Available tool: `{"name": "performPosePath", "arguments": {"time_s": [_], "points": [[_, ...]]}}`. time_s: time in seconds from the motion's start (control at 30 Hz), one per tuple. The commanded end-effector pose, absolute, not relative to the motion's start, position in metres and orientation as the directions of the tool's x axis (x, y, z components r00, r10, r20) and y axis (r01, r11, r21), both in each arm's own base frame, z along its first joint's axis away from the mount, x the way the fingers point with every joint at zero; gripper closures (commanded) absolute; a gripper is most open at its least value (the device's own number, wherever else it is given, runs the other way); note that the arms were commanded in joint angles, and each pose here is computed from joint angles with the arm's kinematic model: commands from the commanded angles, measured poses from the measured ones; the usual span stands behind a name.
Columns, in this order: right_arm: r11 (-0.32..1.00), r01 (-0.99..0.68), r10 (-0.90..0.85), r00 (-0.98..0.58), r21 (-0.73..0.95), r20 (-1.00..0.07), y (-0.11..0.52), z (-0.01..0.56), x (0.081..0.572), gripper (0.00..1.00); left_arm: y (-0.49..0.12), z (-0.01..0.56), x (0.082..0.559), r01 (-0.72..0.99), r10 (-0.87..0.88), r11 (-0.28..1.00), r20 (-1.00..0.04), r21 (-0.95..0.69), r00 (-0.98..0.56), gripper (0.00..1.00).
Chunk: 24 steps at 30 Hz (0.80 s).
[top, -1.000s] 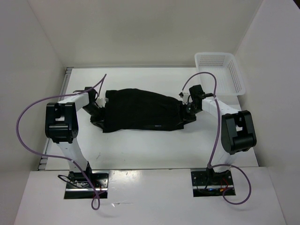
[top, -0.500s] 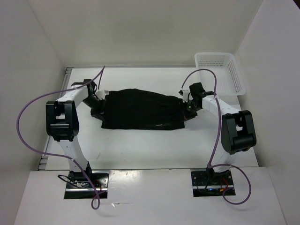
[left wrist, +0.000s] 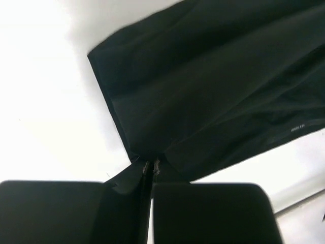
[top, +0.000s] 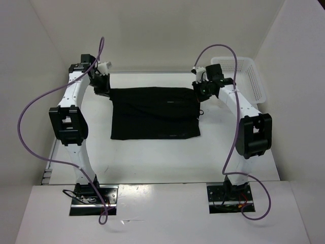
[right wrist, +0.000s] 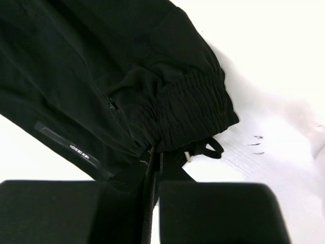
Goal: Fold and stack the shorts
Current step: Fold the shorts
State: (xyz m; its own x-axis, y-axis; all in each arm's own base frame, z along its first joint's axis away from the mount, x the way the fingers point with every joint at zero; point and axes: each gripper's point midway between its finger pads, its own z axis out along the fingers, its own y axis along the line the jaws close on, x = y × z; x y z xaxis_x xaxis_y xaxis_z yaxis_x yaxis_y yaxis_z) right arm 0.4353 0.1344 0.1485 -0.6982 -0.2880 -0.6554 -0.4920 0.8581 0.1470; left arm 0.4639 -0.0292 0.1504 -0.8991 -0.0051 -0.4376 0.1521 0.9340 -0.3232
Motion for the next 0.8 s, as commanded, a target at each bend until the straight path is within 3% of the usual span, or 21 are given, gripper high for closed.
{"name": "performPosePath", "arguments": {"time_s": [0.0, 0.1, 0.13, 0.27, 0.37, 0.53, 0.73, 0.77], "points": [[0.851, -0.517, -0.325, -0.660, 0.095, -0.678, 0.124, 0.158, 0.432, 1.00, -0.028, 0.158, 0.446, 0.144, -0.007, 0.934, -0.420, -0.327, -0.908, 1.00], [0.834, -0.536, -0.358, -0.708, 0.133, -0.608, 0.120, 0.129, 0.389, 1.00, -0.028, 0.137, 0.405, 0.104, -0.010, 0.938, -0.325, -0.332, -0.946, 1.00], [0.824, -0.547, -0.370, -0.717, 0.148, -0.590, 0.120, 0.122, 0.379, 1.00, -0.031, 0.112, 0.371, 0.063, -0.013, 0.934, -0.211, -0.351, -0.978, 1.00], [0.788, -0.590, -0.452, -0.748, 0.175, -0.485, 0.111, 0.089, 0.338, 1.00, -0.038, 0.061, 0.300, 0.001, 0.014, 0.942, 0.035, -0.335, -0.999, 1.00], [0.739, -0.657, -0.563, -0.723, 0.147, -0.401, 0.105, 0.069, 0.315, 1.00, -0.036, 0.039, 0.274, -0.030, 0.015, 0.948, 0.139, -0.317, -0.990, 1.00], [0.645, -0.758, -0.706, -0.641, 0.100, -0.301, 0.102, 0.051, 0.293, 1.00, -0.030, 0.023, 0.271, -0.038, 0.016, 0.958, 0.187, -0.284, -0.982, 0.99], [0.596, -0.795, -0.757, -0.603, 0.113, -0.250, 0.094, 0.045, 0.278, 1.00, -0.024, 0.028, 0.283, -0.020, 0.017, 0.968, 0.141, -0.252, -0.990, 0.98], [0.596, -0.795, -0.757, -0.603, 0.113, -0.250, 0.094, 0.045, 0.278, 0.93, -0.022, 0.027, 0.285, -0.016, 0.017, 0.970, 0.133, -0.243, -0.991, 0.96]]}}
